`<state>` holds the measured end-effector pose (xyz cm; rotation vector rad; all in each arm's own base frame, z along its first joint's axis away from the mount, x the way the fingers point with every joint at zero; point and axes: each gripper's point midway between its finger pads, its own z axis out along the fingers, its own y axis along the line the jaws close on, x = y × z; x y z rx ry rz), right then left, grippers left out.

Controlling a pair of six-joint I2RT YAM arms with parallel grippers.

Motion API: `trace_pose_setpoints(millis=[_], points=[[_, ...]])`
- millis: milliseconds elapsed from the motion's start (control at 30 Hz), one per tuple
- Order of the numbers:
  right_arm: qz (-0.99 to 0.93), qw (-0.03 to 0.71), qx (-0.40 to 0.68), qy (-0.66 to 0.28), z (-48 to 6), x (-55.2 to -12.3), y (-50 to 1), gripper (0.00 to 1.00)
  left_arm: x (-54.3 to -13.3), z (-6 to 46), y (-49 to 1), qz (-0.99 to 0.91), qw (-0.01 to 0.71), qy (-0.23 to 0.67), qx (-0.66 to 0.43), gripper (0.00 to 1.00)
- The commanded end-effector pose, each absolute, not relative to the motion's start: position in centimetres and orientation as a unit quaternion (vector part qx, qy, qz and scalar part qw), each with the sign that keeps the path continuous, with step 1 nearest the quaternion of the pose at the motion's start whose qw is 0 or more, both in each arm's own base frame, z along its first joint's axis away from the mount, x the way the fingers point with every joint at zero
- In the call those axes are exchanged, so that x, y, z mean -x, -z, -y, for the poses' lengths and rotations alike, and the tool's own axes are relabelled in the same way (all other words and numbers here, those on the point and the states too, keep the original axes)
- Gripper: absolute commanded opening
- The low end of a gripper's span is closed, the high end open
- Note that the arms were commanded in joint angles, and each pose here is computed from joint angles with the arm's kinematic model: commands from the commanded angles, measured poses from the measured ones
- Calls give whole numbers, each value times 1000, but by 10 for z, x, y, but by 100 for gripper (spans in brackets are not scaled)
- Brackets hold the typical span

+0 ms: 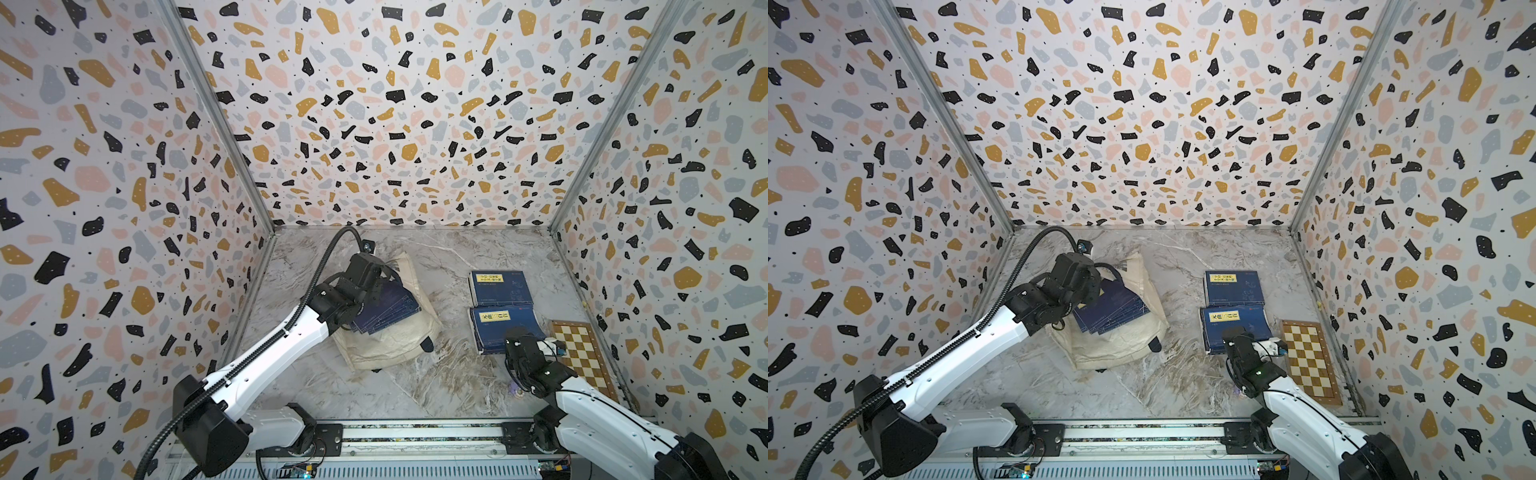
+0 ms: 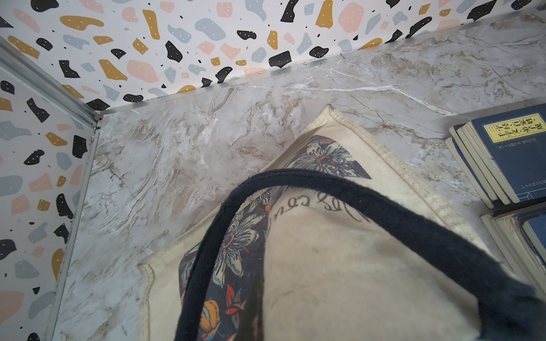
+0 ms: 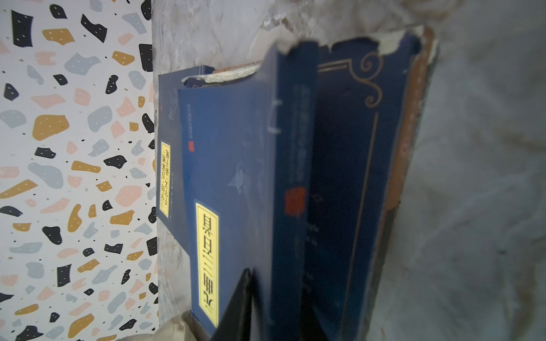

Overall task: Take out the books from the canvas bag
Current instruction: Place the book on the book.

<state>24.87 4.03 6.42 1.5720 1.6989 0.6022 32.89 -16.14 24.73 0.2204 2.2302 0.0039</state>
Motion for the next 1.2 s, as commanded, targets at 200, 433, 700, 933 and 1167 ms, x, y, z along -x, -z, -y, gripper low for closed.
trace_pose_setpoints(millis=[200,433,700,933,1167], points=[[-706,328,-582,-235,-51,-243,-69,66,-327,162,-260,-885,457,5,-90,0],[-727,308,-576,-211,-46,-227,-73,90,-327,163,-260,-886,455,7,-92,0],[-760,323,-514,-230,-56,-230,-98,98,-328,164,-259,-887,453,9,-94,0],[-786,354,-365,-354,-122,-246,-149,97,-327,171,-259,-888,448,24,-102,0],[-792,371,-261,-409,-204,-222,-185,91,-327,171,-263,-884,455,28,-102,0]])
